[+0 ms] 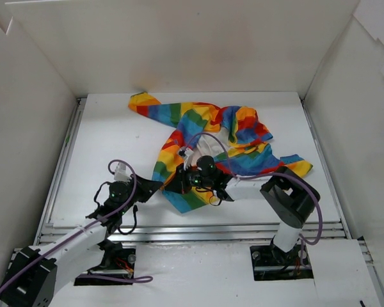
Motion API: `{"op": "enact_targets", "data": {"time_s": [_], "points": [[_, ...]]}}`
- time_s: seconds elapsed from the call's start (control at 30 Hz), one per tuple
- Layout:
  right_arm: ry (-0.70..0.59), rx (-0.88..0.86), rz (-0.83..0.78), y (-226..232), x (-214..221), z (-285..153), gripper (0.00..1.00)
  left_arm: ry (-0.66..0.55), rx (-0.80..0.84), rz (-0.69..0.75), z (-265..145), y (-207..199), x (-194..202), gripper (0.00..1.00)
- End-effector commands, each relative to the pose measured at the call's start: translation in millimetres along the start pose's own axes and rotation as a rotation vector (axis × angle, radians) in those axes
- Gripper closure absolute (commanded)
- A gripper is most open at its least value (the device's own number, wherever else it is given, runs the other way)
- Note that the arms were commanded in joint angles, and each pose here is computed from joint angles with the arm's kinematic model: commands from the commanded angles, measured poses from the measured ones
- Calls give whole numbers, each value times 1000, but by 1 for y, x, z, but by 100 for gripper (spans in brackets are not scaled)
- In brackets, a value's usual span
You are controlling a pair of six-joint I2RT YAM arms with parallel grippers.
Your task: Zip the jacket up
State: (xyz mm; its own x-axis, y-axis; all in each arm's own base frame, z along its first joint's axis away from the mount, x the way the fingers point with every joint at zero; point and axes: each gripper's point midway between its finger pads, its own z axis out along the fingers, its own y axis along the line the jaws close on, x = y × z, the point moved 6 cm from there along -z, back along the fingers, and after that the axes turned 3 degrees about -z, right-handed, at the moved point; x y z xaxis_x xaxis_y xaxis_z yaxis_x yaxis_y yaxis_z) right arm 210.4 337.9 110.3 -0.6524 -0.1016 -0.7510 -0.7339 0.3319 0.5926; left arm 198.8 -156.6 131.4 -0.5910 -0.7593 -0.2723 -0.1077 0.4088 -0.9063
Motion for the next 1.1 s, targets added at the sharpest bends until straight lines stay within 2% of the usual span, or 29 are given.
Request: {"op": "enact_targets", "data": {"time_s": [0.0,0.27,0.53,0.63,0.7,0.73,0.77,0.83,0.87,0.97,1.07], "points": [[-116,154,-77,-2,-38,-11,100,12,121,21,-5,-29,-4,100],[-110,438,-105,-26,-51,-37,100,54,84,35,-12,-18,2,100],[-59,639,-120,-44,-52,-56,100,63,68,66,-21,-17,3,100],[-92,730,-80,-59,-55,-77,100,16,65,119,-29,-23,-6,100],[-123,821,-51,-74,-65,-97,100,-26,114,164,-40,-44,-15,100],[-110,868,-40,-81,-66,-106,100,-44,77,205,-43,-42,-18,100],[-145,935,-22,-93,-78,-121,100,-86,128,232,-54,-63,-26,100],[-168,1006,-6,-107,-86,-138,100,-135,106,277,-66,-68,-35,100],[-202,1066,26,-123,-97,-157,100,-173,149,294,-79,-84,-41,100],[-266,1161,114,-161,-114,-199,100,-243,157,335,-102,-97,-50,100],[-353,1117,190,-182,-158,-230,100,-272,156,353,-110,-99,-54,100]]}}
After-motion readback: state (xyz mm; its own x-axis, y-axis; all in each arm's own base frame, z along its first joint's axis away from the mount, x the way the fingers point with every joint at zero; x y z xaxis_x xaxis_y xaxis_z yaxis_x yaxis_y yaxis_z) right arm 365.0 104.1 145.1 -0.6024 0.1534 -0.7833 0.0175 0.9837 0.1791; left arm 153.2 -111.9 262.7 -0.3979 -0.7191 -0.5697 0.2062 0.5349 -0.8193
